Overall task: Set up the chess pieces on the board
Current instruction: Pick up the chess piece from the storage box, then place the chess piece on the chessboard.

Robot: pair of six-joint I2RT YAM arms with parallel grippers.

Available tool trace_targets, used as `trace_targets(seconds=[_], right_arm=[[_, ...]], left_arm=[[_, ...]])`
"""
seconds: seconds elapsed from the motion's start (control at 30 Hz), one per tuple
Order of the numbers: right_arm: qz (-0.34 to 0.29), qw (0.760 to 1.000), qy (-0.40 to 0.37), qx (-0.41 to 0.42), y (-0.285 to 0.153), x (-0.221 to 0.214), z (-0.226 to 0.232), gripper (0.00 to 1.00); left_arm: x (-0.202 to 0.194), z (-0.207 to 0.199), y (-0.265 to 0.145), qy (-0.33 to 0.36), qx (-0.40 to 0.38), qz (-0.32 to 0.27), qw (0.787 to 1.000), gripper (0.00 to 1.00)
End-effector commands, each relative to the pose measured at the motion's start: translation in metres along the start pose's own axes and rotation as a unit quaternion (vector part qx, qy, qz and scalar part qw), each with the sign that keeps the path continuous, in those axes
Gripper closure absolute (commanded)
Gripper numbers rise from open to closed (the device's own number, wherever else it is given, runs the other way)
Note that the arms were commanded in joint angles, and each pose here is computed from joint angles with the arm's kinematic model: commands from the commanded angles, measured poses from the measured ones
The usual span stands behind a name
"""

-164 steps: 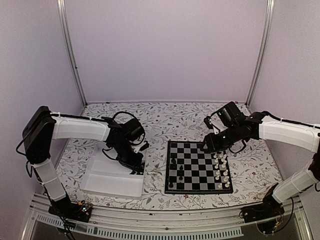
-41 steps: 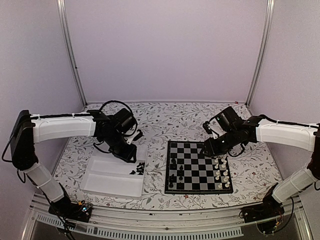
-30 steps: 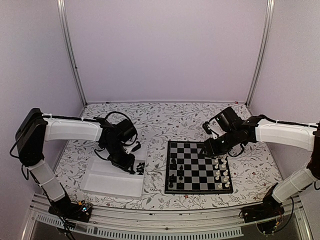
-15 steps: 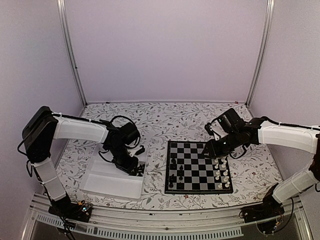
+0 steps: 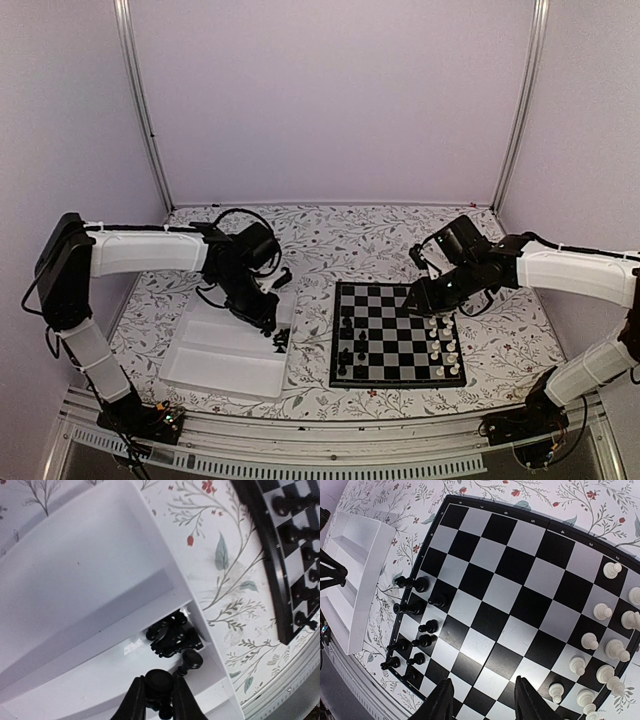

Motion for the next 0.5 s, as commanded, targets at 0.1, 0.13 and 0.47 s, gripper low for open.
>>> trace_targets(seconds=[0.1,0.13,0.47], right_arm=[[-0.066,0.996,-0.015,0.063,-0.027,0.03,0.029,0.56],[-0.077,0.994,-0.017,0.073,-0.03,0.033,0.033,0.56],[-0.114,0.97,-0.063,0.204,-0.032,0.046,0.119,0.55]], left_arm=[[0.033,-0.004,-0.056,-0.082,-0.049,-0.118,0.988,0.82],[0.038,-0.006,-0.063,-0.095,-0.062,-0.135,0.984,0.82],[0.074,-0.015,-0.117,-0.188,-0.204,-0.245,0.929,0.81]])
Point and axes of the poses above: each gripper's point midway between its finger pads, its own y axis out along the fingers, its own z axis along the line the jaws close on, x = y × z, the point moved 6 cm from there along -y, back along the fingers, and after that the axes turned 10 degrees about y, right-handed, at the moved point
